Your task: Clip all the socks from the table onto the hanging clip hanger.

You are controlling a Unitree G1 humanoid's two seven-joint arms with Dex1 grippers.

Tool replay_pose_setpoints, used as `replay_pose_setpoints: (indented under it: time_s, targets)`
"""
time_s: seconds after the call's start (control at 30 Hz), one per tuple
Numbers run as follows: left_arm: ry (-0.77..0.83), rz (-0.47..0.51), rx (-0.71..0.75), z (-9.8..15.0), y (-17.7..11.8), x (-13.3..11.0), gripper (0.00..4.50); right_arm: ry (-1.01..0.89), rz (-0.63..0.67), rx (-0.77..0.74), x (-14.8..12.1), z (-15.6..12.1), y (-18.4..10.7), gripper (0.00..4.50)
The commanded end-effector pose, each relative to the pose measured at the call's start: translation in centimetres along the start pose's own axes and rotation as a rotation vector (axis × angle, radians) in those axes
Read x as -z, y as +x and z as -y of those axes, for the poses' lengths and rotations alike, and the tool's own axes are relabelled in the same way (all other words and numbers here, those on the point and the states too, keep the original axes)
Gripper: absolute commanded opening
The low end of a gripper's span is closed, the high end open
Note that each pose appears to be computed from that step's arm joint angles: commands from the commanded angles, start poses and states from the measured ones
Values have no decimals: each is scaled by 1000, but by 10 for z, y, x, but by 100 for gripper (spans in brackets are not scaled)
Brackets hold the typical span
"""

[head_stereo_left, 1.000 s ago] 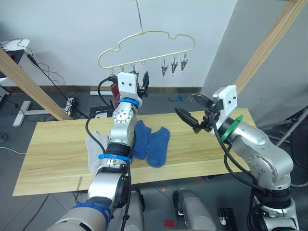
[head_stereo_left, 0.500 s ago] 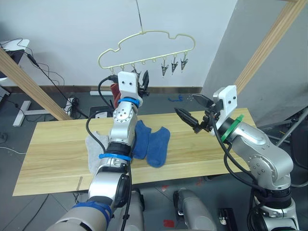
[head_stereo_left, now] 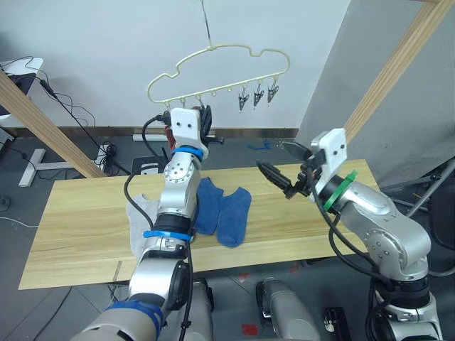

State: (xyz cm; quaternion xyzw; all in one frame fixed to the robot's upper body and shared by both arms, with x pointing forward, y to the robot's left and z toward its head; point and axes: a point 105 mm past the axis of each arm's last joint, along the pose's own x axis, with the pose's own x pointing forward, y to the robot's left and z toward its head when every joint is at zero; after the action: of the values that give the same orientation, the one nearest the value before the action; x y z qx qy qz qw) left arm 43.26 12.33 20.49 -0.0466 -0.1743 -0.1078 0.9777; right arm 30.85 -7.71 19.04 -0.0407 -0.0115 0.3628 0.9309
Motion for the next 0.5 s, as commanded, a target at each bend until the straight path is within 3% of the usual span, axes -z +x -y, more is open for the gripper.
replay_pose_setpoints:
  time_s: [0.03,0.13,0.23,0.5]
  targets:
    - [-53,-7,42,-5,-1,-15,25,-36,-139,51,37,5,13,450]
    - [-128,-62,78,-11,-3,-19,25,-12,-192,54,59,5,26,450]
    - [-339,-157,80,-28,-6,-22,25,-19,-293,34,94,2,48,450]
    - [-635,-302,138,-34,-19,-29,25,-9,-406,-36,138,-17,95,450]
